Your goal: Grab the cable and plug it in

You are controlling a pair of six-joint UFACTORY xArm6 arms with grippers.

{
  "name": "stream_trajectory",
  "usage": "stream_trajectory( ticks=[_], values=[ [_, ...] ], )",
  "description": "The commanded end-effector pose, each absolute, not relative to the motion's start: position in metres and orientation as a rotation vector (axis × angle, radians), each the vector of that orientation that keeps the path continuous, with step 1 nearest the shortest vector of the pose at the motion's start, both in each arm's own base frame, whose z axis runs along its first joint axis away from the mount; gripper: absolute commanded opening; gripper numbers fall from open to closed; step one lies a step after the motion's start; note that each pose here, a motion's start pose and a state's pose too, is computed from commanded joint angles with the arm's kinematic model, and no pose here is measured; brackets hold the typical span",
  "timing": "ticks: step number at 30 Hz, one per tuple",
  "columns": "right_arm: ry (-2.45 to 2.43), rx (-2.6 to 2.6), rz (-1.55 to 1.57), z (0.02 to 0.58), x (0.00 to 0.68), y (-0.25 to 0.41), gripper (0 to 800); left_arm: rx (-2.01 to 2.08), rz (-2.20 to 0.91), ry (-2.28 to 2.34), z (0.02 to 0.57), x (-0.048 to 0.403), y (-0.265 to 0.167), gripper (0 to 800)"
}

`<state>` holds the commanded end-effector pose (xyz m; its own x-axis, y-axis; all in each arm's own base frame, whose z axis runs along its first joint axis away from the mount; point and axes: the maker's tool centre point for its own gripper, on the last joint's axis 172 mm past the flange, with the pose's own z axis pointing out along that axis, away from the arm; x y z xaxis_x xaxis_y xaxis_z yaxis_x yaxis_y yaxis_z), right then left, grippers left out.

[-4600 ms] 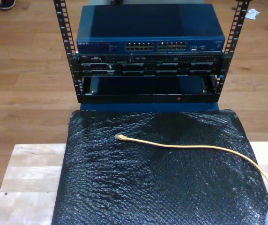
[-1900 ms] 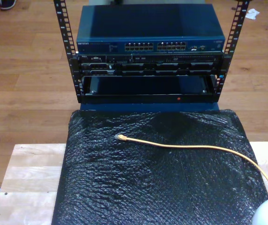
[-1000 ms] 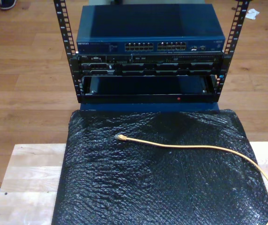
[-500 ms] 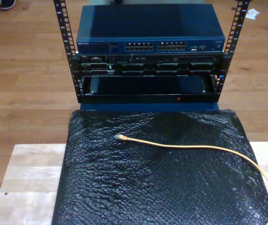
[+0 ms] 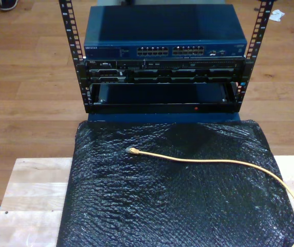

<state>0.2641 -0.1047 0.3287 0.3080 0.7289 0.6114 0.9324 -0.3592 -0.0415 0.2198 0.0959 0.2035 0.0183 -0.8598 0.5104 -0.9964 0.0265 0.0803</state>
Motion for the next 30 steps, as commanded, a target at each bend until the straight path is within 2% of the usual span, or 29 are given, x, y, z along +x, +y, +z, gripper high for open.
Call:
stream_trajectory(
  ticks=[6,13,21,30],
  values=[
    [-1.508,-2.176,-0.668,0.329,0.28,-0.084,794,1.904,0.366,-1.848,0.209,0.251,0.09,800],
    [-1.523,-2.226,-0.674,0.346,0.294,-0.088,794,1.905,0.399,-1.874,0.226,0.273,0.081,800],
    [-1.533,-2.261,-0.694,0.366,0.302,-0.092,794,1.9,0.412,-1.875,0.236,0.275,0.08,800],
    [-1.494,-2.198,-0.825,0.385,0.322,-0.067,794,1.905,0.449,-1.835,0.236,0.277,0.072,800]
  ],
)
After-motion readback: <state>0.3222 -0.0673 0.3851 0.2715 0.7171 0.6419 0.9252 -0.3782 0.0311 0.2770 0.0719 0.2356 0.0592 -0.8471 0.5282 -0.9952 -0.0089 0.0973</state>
